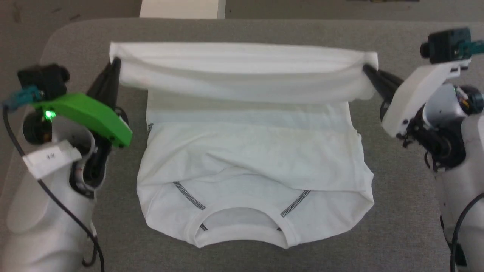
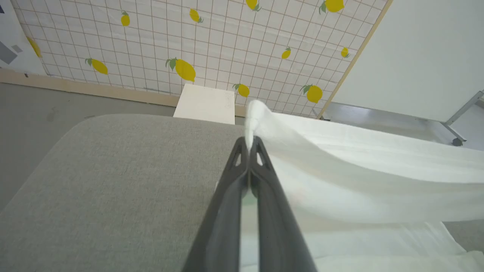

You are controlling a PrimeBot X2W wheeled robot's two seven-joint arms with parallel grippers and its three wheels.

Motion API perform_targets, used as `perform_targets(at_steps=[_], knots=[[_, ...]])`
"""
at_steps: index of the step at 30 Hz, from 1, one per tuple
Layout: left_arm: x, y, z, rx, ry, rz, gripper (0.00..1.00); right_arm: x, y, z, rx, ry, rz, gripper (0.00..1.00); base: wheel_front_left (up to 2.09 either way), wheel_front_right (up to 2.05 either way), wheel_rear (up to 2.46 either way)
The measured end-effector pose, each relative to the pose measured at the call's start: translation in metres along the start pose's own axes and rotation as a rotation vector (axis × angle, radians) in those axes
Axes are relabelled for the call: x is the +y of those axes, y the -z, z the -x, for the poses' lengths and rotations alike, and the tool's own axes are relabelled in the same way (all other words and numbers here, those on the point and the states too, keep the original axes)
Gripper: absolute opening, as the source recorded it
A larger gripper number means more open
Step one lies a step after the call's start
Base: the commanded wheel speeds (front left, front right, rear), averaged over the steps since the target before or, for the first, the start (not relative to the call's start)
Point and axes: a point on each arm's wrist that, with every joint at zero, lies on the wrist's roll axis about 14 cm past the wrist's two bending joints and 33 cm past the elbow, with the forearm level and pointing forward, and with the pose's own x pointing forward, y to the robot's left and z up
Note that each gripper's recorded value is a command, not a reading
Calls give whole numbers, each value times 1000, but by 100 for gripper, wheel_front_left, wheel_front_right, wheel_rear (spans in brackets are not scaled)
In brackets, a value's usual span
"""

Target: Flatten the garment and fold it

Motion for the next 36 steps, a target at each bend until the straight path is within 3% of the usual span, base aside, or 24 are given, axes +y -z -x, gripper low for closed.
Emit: perform_targets(at_steps=[12,24,32,33,34,35,36], knots=[[-18,51,103,76,-74,167,0,13,70,72,78,13,-147,0,0,0,0],[-7,106,149,199,-208,282,0,4,131,104,200,82,-213,0,0,0,0],[2,148,173,371,-297,310,0,9,167,115,327,88,-235,0,0,0,0],[3,150,173,379,-302,317,15,9,171,116,343,90,-236,0,0,0,0],[3,153,174,387,-312,331,68,9,174,117,356,91,-238,0,0,0,0],[3,155,175,397,-317,333,100,10,175,118,362,91,-240,44,0,0,0],[4,157,176,409,-324,339,100,11,177,119,374,89,-242,100,0,0,0]])
